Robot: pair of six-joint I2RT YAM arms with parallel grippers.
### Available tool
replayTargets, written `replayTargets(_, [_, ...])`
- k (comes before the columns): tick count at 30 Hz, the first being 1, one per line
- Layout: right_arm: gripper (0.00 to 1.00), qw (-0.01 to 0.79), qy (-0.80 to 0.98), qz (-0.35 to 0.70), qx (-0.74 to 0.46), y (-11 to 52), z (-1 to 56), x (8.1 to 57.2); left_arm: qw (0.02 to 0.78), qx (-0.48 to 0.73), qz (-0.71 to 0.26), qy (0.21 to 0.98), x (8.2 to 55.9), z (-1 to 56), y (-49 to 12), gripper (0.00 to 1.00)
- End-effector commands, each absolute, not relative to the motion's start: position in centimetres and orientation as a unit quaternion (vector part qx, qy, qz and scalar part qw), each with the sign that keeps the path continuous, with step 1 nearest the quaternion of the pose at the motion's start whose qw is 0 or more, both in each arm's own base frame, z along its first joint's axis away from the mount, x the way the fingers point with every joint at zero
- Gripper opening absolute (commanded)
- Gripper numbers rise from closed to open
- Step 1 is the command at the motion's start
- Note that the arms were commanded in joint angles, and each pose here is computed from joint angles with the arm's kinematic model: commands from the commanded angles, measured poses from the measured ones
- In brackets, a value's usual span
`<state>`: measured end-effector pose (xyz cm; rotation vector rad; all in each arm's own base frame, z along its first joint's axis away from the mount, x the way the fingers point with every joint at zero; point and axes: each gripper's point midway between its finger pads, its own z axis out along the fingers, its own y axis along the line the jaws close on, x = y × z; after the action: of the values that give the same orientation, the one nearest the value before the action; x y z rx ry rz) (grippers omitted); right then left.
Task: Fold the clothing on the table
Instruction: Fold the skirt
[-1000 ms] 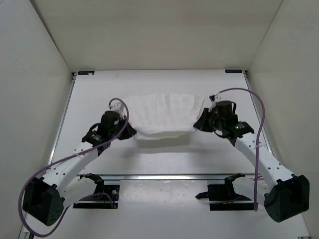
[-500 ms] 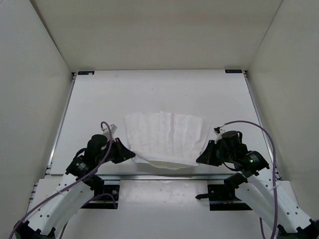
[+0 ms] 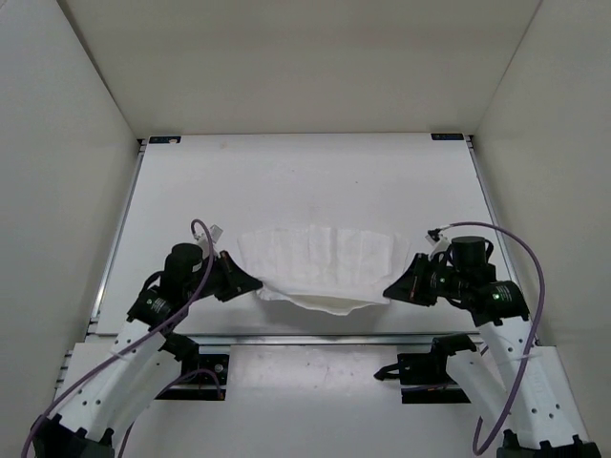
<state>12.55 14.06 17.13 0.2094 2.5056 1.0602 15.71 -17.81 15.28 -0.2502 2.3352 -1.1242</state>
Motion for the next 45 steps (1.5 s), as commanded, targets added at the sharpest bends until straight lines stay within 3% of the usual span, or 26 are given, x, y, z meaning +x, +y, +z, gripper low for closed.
replayTargets(1, [0.0, 0.244, 0.884, 0.388, 0.088, 14.5, 17.2, 17.5, 0.353, -0.129, -0.393, 0.839, 21.5, 17.6, -16.7, 0.0])
replayTargets(3, [0.0, 0.219, 0.866, 0.429, 0.132, 15.2, 16.3, 20.6, 0.366, -0.176, -0.374, 0.834, 24.9, 16.6, -15.0, 0.0])
replayTargets(5, [0.0, 0.256, 0.837, 0.458, 0.153, 14.7, 16.2, 25.0, 0.38, -0.205, -0.365, 0.824, 27.6, 16.1, -13.8, 0.0])
replayTargets(9, [0.0, 0.284, 0.848, 0.409, 0.18, 13.1, 15.1, 32.9, 0.405, -0.263, -0.317, 0.817, 33.7, 14.4, -11.2, 0.0])
replayTargets(10, [0.0, 0.295, 0.848, 0.406, 0.169, 12.9, 15.4, 35.5, 0.412, -0.267, -0.319, 0.811, 35.6, 14.7, -10.9, 0.13])
replayTargets(11, [0.09, 0.302, 0.848, 0.401, 0.169, 12.4, 15.3, 37.7, 0.431, -0.256, -0.332, 0.799, 37.5, 16.1, -11.3, 0.29])
replayTargets(12, [0.14, 0.293, 0.851, 0.402, 0.171, 12.5, 14.2, 38.8, 0.415, -0.253, -0.335, 0.807, 38.7, 14.9, -11.4, 0.53])
replayTargets(13, [0.25, 0.308, 0.848, 0.397, 0.169, 12.3, 14.3, 40.2, 0.407, -0.226, -0.37, 0.804, 40.3, 15.7, -12.5, 0.56])
replayTargets(16, [0.45, 0.344, 0.855, 0.356, 0.156, 11.0, 15.0, 42.9, 0.39, -0.174, -0.428, 0.796, 42.7, 17.4, -14.6, 0.67])
replayTargets(19, [0.48, 0.351, 0.872, 0.323, 0.11, 11.2, 14.5, 42.4, 0.386, -0.139, -0.415, 0.812, 42.4, 16.5, -15.1, 0.71])
replayTargets(27, [0.44, 0.303, 0.921, 0.244, 0.033, 12.7, 9.2, 36.0, 0.348, -0.11, -0.289, 0.885, 36.4, 8.7, -14.0, 0.72])
replayTargets(35, [0.42, 0.264, 0.92, 0.29, 0.002, 15.0, 6.0, 35.8, 0.298, -0.103, -0.247, 0.916, 36.4, 4.0, -14.5, 0.67])
replayTargets(38, [0.37, 0.246, 0.918, 0.311, -0.013, 16.1, 5.0, 36.0, 0.284, -0.1, -0.242, 0.923, 36.0, 2.5, -14.8, 0.66])
replayTargets(40, [0.36, 0.238, 0.914, 0.328, -0.021, 17.0, 4.6, 35.8, 0.28, -0.1, -0.259, 0.919, 35.9, 2.4, -15.2, 0.6])
replayTargets(42, [0.37, 0.238, 0.914, 0.327, -0.029, 17.1, 4.0, 35.6, 0.271, -0.101, -0.267, 0.919, 35.4, 2.1, -15.3, 0.47])
replayTargets(45, [0.29, 0.237, 0.913, 0.33, -0.045, 18.2, 3.7, 35.5, 0.274, -0.092, -0.269, 0.919, 34.9, 2.2, -15.8, 0.2])
